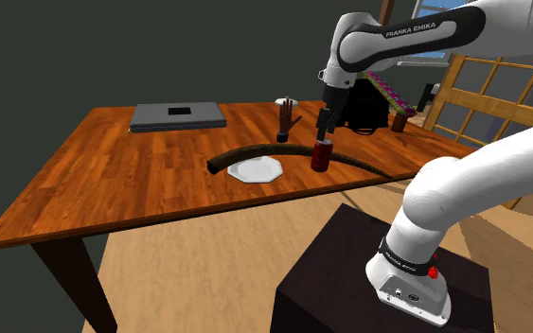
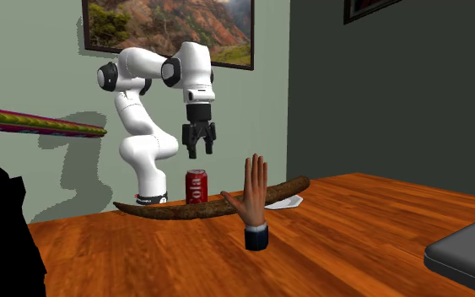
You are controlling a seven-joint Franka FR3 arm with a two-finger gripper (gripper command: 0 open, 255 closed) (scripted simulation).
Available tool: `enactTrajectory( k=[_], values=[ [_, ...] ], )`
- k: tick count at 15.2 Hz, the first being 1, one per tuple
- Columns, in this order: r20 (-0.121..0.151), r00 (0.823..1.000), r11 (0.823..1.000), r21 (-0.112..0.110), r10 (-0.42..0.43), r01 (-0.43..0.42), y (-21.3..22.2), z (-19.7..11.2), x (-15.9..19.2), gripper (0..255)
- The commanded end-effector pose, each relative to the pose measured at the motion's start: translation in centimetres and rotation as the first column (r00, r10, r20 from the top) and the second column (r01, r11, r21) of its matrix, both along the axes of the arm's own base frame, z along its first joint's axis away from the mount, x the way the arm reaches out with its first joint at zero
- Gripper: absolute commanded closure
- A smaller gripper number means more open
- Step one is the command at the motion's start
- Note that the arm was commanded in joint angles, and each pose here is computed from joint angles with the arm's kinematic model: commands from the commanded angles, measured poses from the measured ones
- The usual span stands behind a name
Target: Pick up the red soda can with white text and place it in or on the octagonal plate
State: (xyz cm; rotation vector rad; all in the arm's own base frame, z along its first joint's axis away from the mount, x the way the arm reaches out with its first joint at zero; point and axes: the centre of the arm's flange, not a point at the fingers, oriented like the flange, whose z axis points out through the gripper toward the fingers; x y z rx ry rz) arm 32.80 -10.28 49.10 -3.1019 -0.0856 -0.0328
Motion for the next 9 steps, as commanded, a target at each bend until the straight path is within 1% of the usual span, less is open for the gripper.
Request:
enactTrajectory(
  k=[1, 3, 9],
  values=[
    [0.0, 1.0, 1.0, -0.021, -0.006, 0.006, -2.3, -1.2, -0.2, 0],
    [-0.001, 1.0, 0.999, -0.041, -0.013, 0.013, -4.3, -2.4, -0.1, 0],
    [-0.001, 1.0, 0.999, -0.041, -0.013, 0.013, -4.3, -5.6, -0.1, 0]
  ],
)
